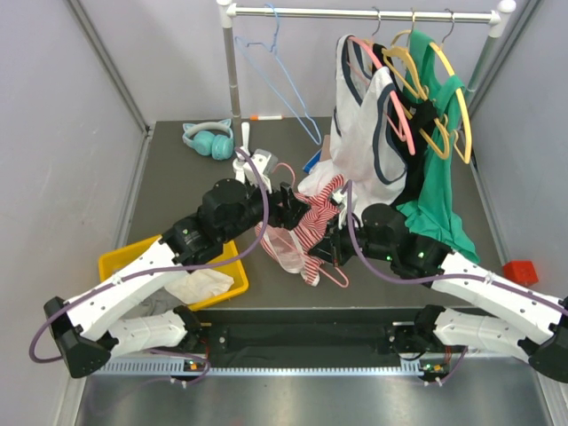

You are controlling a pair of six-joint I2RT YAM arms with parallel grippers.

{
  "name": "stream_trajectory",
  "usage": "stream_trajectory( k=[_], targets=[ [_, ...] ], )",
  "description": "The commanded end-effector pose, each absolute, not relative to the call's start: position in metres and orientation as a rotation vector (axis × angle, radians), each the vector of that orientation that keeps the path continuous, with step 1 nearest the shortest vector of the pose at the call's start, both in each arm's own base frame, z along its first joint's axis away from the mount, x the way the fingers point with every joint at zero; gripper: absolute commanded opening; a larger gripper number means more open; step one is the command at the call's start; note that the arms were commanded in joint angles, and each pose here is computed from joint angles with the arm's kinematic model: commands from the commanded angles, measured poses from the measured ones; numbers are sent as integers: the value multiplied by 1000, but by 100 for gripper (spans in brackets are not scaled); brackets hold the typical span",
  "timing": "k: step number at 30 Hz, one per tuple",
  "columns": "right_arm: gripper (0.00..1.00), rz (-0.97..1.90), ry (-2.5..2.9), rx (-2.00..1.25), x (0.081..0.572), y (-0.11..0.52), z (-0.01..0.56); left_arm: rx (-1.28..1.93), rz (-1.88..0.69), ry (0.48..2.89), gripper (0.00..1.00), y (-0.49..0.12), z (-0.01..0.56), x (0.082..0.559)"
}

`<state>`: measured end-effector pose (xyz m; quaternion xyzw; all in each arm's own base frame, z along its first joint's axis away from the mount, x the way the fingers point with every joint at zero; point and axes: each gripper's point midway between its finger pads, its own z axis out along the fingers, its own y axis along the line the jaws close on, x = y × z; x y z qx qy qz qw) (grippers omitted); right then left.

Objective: Place the tank top on the hanger

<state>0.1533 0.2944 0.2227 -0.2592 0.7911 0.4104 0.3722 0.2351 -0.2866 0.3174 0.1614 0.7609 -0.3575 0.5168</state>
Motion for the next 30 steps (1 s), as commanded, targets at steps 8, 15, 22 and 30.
stream_trajectory(
  k=[8,15,22,30],
  targets=[
    [0,1142,1904,-655,153,309,254,368,-736,1780,49,-281,318,246],
    [0,1144,1903,-659,155,313,253,368,-694,1789,15,-280,309,249],
    [0,1117,1910,-653,161,314,247,377,-643,1787,0,-274,303,252],
    [22,1058,1979,-635,172,319,229,421,-435,1812,0,-246,282,258]
  ],
)
